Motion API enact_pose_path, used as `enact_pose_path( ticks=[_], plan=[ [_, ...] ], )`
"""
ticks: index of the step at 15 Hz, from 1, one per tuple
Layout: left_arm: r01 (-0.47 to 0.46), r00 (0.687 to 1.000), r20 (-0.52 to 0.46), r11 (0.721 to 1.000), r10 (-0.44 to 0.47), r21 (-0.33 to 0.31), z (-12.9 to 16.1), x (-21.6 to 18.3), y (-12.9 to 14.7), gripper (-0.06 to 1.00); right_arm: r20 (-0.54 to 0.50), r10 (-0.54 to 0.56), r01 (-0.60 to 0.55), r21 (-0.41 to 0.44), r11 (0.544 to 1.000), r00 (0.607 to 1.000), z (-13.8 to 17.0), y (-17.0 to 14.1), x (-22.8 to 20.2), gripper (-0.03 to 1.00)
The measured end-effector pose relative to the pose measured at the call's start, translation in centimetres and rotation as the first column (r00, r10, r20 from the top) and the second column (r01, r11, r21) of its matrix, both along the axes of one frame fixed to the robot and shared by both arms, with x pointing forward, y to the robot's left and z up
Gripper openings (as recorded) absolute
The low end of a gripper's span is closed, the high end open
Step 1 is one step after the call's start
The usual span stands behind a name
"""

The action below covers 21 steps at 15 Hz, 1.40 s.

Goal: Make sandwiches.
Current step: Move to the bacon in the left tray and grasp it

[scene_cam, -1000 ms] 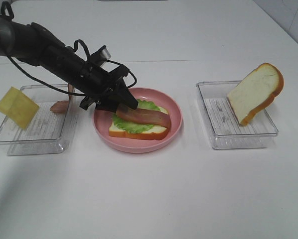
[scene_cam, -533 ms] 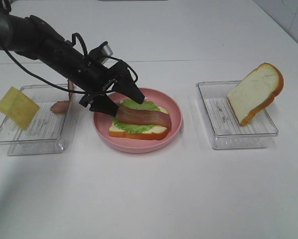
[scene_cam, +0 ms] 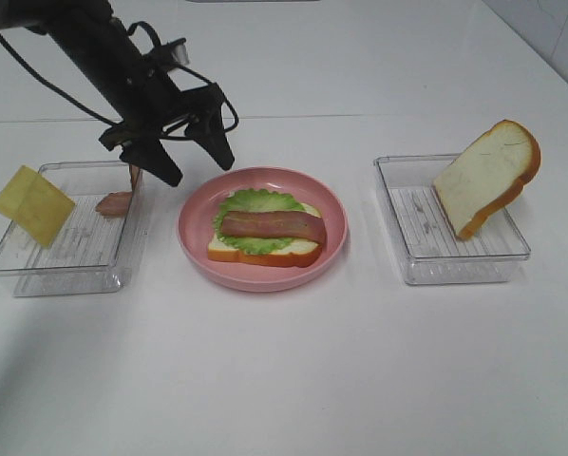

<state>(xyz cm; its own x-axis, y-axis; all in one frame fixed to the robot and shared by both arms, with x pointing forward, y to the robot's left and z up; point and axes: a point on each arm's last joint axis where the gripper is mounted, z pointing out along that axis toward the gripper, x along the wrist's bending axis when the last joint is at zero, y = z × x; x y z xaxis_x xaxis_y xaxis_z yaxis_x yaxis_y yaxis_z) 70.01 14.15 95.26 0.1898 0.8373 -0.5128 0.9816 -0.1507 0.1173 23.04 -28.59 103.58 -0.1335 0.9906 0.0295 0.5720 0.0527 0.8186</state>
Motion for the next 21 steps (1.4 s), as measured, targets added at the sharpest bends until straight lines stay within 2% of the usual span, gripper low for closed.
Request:
enact_pose_path(
  ticks=[1, 2, 3, 5, 8, 10, 12, 15, 21],
  plan=[
    [-0.015, 0.999, 0.028, 1.000, 0.015, -0.003, 1.6, -0.1, 0.1, 0.73, 0.000, 0.000, 0.000, 0.000, 1.000, 1.000, 0.0, 0.0, 0.0, 0.98],
    [-0.037, 0.995, 0.091, 0.999, 0.036, 0.011, 5.0, -0.6, 0.5, 0.73, 0.000, 0.000, 0.000, 0.000, 1.000, 1.000, 0.0, 0.0, 0.0, 0.98],
    [-0.042, 0.992, 0.116, 0.999, 0.039, 0.026, 6.1, -0.9, 0.7, 0.73, 0.000, 0.000, 0.000, 0.000, 1.000, 1.000, 0.0, 0.0, 0.0, 0.98],
    [-0.092, 0.974, 0.217, 0.988, 0.064, 0.122, 10.1, -1.9, 2.1, 0.73, 0.000, 0.000, 0.000, 0.000, 1.000, 1.000, 0.0, 0.0, 0.0, 0.98],
    [-0.219, 0.926, 0.357, 0.945, 0.122, 0.244, 15.2, -3.6, 4.4, 0.73, 0.000, 0.000, 0.000, 0.000, 1.000, 1.000, 0.0, 0.0, 0.0, 0.98],
    [-0.289, 0.902, 0.400, 0.917, 0.166, 0.273, 16.6, -4.2, 5.2, 0.73, 0.000, 0.000, 0.000, 0.000, 1.000, 1.000, 0.0, 0.0, 0.0, 0.98],
    [-0.318, 0.896, 0.401, 0.906, 0.191, 0.278, 16.7, -4.2, 5.4, 0.73, 0.000, 0.000, 0.000, 0.000, 1.000, 1.000, 0.0, 0.0, 0.0, 0.98],
    [-0.328, 0.923, 0.312, 0.888, 0.227, 0.323, 13.2, -3.4, 5.3, 0.73, 0.000, 0.000, 0.000, 0.000, 1.000, 1.000, 0.0, 0.0, 0.0, 0.98],
    [-0.310, 0.948, 0.180, 0.880, 0.261, 0.359, 7.4, -1.6, 4.6, 0.73, 0.000, 0.000, 0.000, 0.000, 1.000, 1.000, 0.0, 0.0, 0.0, 0.98]
  ],
)
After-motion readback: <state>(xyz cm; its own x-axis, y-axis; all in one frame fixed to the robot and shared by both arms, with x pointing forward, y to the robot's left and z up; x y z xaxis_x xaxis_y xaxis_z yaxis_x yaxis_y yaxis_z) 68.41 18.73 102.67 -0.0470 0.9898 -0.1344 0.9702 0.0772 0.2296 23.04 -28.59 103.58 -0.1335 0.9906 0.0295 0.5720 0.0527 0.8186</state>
